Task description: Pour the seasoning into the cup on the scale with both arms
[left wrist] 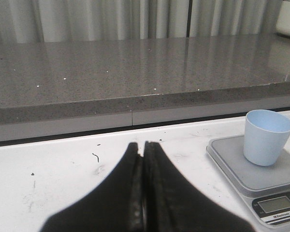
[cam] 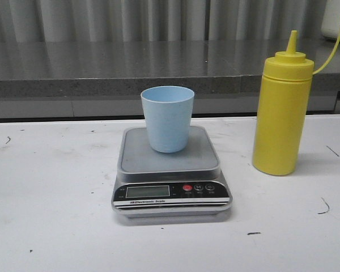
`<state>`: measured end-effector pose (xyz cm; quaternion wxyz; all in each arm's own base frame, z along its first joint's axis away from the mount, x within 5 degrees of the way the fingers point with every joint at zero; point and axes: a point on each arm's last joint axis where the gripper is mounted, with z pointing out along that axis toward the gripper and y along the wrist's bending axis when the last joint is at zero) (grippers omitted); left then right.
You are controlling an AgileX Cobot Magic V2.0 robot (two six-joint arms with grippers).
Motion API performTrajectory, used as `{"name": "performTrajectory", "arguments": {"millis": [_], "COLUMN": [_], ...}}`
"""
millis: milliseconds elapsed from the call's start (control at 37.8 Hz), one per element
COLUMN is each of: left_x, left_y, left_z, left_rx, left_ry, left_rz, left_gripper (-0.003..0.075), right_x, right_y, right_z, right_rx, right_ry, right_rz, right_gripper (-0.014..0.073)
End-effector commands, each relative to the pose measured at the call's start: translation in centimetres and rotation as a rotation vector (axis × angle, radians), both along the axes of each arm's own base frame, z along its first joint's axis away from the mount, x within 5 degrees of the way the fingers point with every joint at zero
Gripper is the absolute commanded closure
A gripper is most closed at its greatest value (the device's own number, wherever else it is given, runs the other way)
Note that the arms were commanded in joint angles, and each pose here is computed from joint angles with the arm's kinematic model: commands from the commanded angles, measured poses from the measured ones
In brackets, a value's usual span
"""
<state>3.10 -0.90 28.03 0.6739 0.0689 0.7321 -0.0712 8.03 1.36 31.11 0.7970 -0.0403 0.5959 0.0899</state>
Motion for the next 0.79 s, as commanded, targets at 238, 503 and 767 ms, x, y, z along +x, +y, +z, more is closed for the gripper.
{"name": "performTrajectory", "arguments": {"millis": [238,503,767], "left_x": [-0.05,-0.04,0.44], "left_y": [0.04,0.09,0.16], "left_z": [1.54,1.53,0.89], "left_rx": [-0.039,-0.026,-0.034], "left_ry": [-0.096,-0.098,-0.142], "left_rz": [0.005,0.009,0.025], "left_gripper": [0.0740,0.0740,0.0740], "right_x": [-0.20,-0.20,-0.20], "right_y": [-0.43,-0.43,-0.43], "right_z": [1.31,1.31,1.31], "right_rx": [0.007,0.007,0.007], "right_ry": [-0.076,-0.076,-0.076], "right_rz": [-0.046,-0.046,-0.046], "right_gripper": [0.0664,0.0664,0.0664]}}
